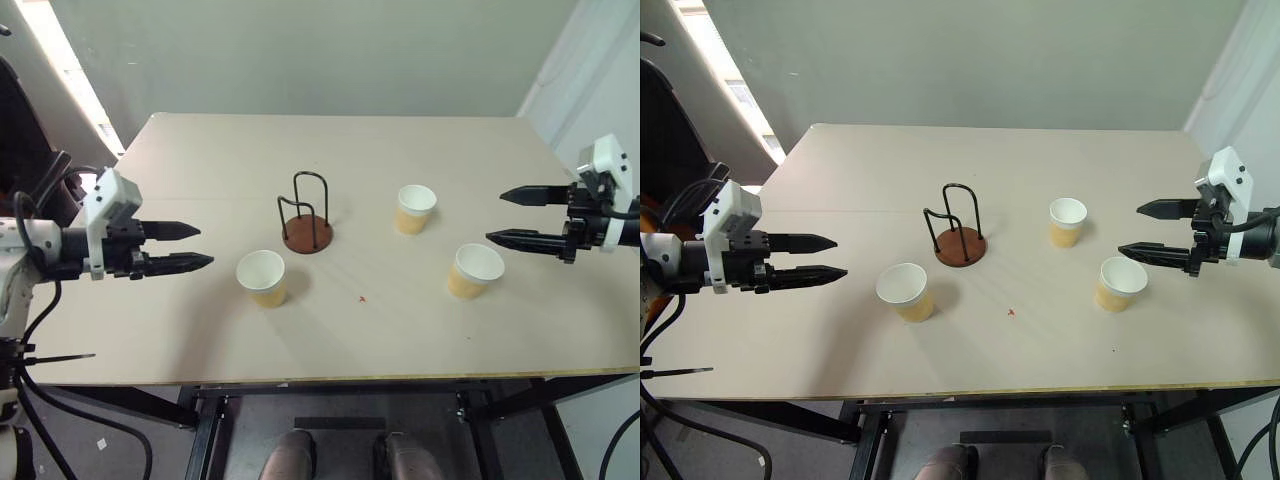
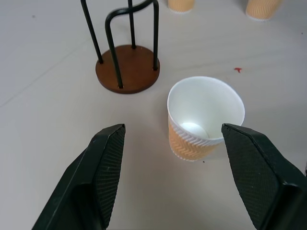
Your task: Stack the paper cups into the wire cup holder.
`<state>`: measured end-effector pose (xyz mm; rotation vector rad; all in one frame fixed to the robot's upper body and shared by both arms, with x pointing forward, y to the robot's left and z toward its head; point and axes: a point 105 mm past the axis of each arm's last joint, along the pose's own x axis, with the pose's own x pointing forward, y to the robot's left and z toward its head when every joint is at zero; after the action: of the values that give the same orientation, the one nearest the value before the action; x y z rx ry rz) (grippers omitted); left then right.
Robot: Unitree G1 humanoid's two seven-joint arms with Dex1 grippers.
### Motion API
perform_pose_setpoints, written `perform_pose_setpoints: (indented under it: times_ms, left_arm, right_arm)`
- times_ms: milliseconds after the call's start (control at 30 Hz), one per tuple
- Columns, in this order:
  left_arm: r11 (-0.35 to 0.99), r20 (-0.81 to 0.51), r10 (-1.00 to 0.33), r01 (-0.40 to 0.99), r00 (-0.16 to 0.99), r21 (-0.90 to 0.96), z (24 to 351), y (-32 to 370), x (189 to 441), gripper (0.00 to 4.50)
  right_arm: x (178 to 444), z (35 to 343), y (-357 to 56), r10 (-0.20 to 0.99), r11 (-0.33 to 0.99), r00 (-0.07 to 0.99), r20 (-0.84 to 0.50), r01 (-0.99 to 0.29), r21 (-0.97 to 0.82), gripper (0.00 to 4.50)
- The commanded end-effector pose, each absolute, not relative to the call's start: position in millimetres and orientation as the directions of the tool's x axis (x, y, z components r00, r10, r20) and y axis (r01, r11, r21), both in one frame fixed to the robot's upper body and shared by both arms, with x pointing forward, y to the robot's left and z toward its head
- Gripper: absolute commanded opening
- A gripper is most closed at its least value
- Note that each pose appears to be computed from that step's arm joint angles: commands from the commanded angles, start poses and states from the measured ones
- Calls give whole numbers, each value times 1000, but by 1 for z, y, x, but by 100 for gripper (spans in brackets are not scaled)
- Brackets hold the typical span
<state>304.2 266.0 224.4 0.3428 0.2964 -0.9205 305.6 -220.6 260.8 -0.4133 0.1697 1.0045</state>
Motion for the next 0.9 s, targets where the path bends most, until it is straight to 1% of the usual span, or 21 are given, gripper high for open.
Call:
perform_pose_setpoints:
  times_ms: [33,233,367,600,700,800,900]
  left_arm:
    - [540,-363,-732,816,577,208,237,264,306,342]
    - [522,-358,-746,827,561,208,238,260,310,342]
    - [516,-348,-754,830,557,212,240,258,311,342]
    - [522,-305,-756,815,579,253,244,251,316,342]
    - [545,-294,-736,791,611,279,241,246,330,342]
    - [580,-319,-685,755,655,305,232,242,350,342]
    - [627,-291,-649,711,703,318,228,234,375,342]
  right_arm:
    - [298,275,-215,802,453,529,-279,-842,-292,450]
    - [295,269,-213,803,447,518,-295,-850,-278,450]
    - [297,272,-211,804,451,524,-281,-846,-286,450]
    - [300,272,-201,822,428,501,-270,-857,-287,450]
    - [299,279,-192,844,402,477,-247,-866,-297,450]
    - [294,285,-179,865,357,440,-241,-877,-321,450]
    - [289,287,-163,882,317,407,-239,-885,-340,450]
